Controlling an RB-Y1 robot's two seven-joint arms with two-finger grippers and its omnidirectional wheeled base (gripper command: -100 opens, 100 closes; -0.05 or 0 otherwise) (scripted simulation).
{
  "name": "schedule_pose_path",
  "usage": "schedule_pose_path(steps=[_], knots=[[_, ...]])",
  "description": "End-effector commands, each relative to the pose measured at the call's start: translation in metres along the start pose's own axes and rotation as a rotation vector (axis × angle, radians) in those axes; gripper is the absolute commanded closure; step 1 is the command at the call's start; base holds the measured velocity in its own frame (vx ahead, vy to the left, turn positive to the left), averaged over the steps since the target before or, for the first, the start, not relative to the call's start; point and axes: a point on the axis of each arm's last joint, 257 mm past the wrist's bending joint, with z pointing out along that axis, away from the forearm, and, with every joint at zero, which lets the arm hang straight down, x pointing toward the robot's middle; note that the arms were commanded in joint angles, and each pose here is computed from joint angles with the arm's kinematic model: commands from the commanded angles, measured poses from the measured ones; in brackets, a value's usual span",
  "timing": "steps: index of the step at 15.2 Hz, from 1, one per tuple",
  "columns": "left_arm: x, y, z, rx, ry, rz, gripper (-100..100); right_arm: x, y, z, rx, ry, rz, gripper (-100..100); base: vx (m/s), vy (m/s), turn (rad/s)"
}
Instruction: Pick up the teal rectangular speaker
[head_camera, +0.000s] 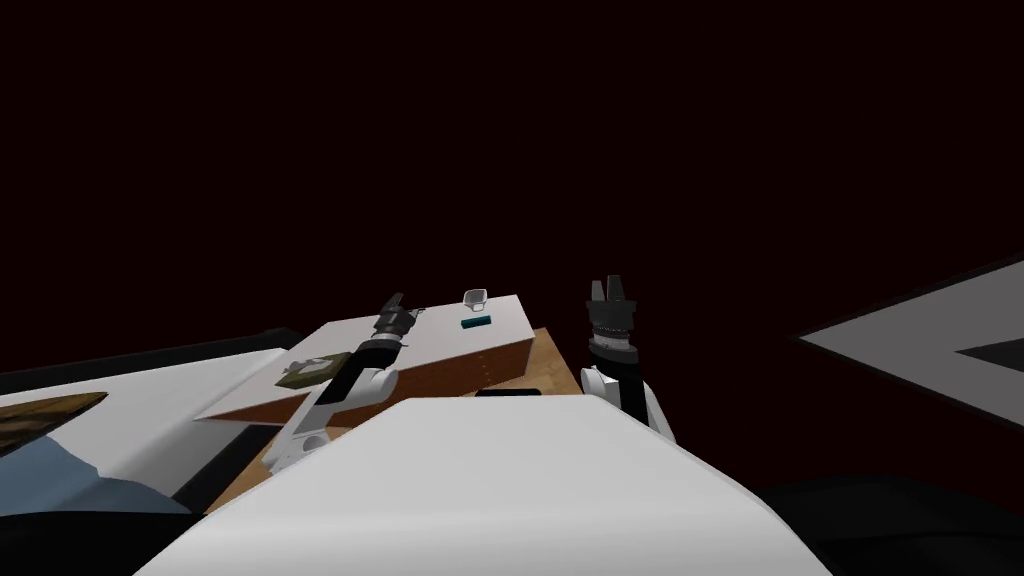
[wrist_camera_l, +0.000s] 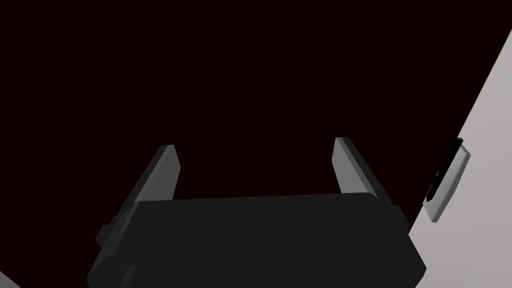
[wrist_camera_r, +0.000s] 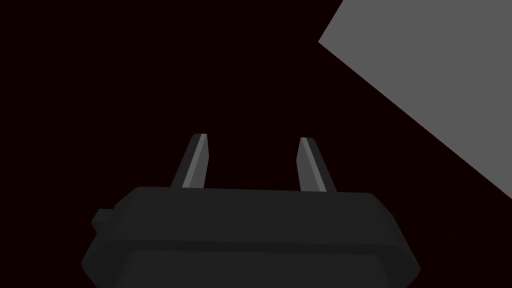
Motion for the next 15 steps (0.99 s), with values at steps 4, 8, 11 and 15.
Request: schedule_pose_path(steps=[4, 8, 11, 15], knots=[[-0.041, 0.026, 0.002, -0.111, -0.083, 0.000, -100, 0.000, 0.000, 0.000, 0.000, 0.000, 0.000, 0, -0.012, 0.024, -0.279], [-0.062, 0.040, 0.001, -0.169, -0.129, -0.006, -100, 0.000, 0.000, 0.000, 0.000, 0.000, 0.000, 0, -0.017, 0.024, -0.181], [-0.083, 0.052, -0.002, -0.224, -0.176, -0.017, -100, 0.000, 0.000, 0.000, 0.000, 0.000, 0.000, 0, -0.019, 0.027, -0.287], [-0.105, 0.068, -0.008, -0.292, -0.229, -0.032, -100, 0.000, 0.000, 0.000, 0.000, 0.000, 0.000, 0, -0.016, 0.023, -0.201]])
